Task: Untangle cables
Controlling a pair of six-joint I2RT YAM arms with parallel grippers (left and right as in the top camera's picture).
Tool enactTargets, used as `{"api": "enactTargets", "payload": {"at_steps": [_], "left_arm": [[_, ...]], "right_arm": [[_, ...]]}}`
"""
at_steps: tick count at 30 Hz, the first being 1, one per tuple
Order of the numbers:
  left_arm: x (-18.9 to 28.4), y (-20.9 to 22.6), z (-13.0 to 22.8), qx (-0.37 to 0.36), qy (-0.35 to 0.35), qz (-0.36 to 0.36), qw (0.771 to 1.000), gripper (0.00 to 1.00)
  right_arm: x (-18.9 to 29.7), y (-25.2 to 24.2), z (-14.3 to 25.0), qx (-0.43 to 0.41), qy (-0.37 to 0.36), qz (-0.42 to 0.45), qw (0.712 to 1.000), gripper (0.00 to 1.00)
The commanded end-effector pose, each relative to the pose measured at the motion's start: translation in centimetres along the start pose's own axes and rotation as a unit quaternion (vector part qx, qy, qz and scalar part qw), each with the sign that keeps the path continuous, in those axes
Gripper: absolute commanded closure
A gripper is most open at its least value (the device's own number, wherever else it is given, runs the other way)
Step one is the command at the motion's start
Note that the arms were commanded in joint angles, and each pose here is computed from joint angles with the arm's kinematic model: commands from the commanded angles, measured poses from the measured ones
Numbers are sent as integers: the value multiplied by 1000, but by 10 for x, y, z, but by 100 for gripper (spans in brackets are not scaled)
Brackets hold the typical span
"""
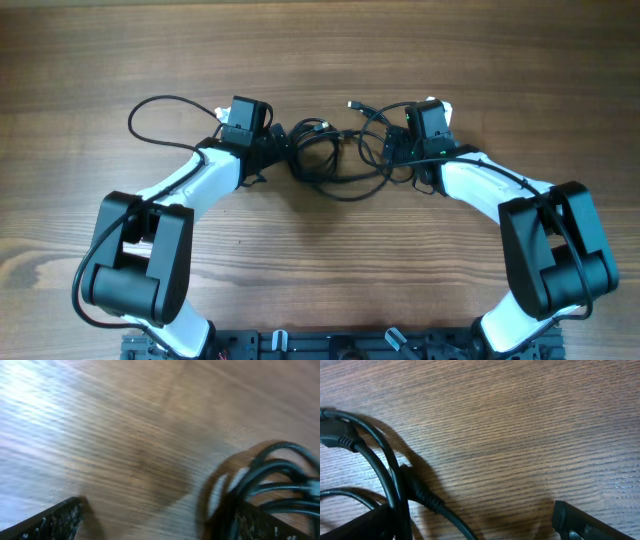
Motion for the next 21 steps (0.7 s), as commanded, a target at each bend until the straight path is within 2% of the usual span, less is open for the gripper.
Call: {"api": "enactTargets", "payload": {"at_steps": [1,4,5,7,10,13,17,21], "left_arm": [[-16,-3,33,-9,93,63,994,0],[-3,-19,20,-21,58,108,992,0],[1,-24,15,-44,42,123,991,0],[4,-26,13,-132,28,131,982,0],[3,-19,19,-286,26,117,951,0],[2,-14,15,-366,4,88,926,6],[1,-13,14,-411,-1,86,908,7],[1,-13,15,-410,2,85,908,13]], "right_arm": [[-26,-3,63,-17,115,-41,992,0],[-28,1,54,-10,89,-52,995,0],[-28,3,50,-11,78,-57,995,0],[-29,6,43,2,58,-67,996,0],[-28,13,39,30,48,-102,993,0],[-28,16,40,36,50,-113,992,1],[-27,17,40,36,53,-123,990,0],[-26,21,41,36,59,-140,988,0]]}}
Point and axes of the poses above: each gripper's point midway between its finger pads, its own x axis back along the fingers, its own y axis along the line the jaws close on, z = x × y, the point moved 7 cm from there along x, back along the fingers, and after that the axes turned 7 degrees about x, right-handed, at the moved point
